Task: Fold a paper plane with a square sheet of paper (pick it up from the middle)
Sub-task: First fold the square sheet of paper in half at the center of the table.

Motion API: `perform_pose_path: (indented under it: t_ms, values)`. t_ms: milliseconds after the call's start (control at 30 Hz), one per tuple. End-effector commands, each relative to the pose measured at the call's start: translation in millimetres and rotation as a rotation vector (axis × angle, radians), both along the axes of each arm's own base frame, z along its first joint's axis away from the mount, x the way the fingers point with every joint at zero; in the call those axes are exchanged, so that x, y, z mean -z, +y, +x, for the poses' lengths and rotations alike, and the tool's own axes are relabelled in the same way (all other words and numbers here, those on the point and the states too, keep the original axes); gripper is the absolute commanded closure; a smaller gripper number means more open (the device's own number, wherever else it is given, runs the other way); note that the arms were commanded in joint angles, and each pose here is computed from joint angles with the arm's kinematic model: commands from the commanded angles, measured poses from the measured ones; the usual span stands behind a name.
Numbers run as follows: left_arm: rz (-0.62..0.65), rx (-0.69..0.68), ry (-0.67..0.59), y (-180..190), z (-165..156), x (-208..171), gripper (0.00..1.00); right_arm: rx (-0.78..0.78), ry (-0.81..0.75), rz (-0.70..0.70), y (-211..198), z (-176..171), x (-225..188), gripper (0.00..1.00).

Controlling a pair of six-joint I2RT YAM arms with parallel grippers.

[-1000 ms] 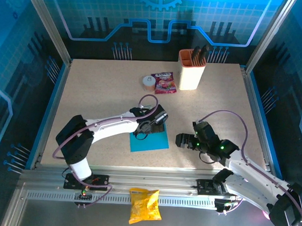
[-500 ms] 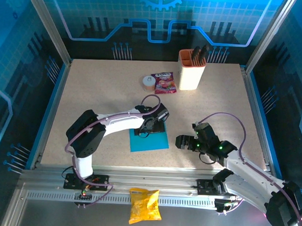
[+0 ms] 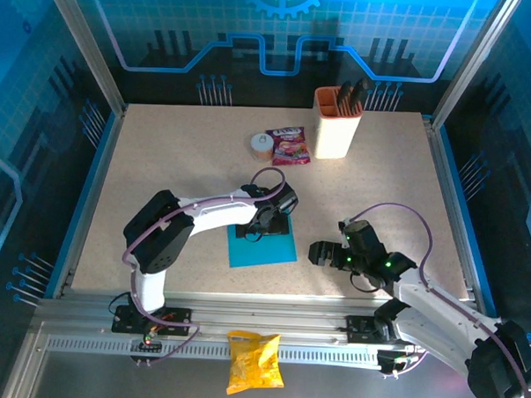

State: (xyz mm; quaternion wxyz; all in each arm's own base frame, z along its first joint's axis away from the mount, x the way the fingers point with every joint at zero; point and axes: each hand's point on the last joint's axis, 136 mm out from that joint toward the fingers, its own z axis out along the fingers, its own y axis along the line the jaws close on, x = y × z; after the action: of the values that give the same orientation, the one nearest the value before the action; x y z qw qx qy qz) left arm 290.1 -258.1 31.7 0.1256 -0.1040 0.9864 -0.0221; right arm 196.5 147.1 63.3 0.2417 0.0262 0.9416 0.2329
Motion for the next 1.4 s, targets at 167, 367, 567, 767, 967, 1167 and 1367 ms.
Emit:
perform_pose_path:
  t_ms: [167,367,567,767,967,1167,1367]
  values:
    - [0.023,0.01,0.036,1.9,-2.5,7.3,0.0,0.016,-0.001,0.021,-1.3,1.7,0.2,0.01]
    - [0.035,0.003,0.05,3.5,-5.7,14.2,0.0,0.018,0.0,0.02,-2.0,1.9,1.6,0.01]
    - [0.072,0.004,0.064,8.8,-10.1,21.5,0.0,0.022,0.003,0.025,-2.4,2.1,3.0,0.01]
    - [0.105,-0.01,0.07,13.4,-13.8,27.0,0.0,0.024,0.002,0.024,-3.3,2.9,3.5,0.01]
    - [0.131,-0.012,0.086,15.5,-17.5,35.3,0.0,0.03,0.004,0.026,-4.1,3.6,3.3,0.01]
    - [0.145,-0.007,0.09,16.4,-20.3,39.9,0.0,0.04,0.004,0.026,-6.0,4.1,2.6,0.01]
    - [0.144,-0.002,0.083,16.2,-21.0,38.5,0.0,0.046,0.005,0.026,-7.3,3.8,1.8,0.01]
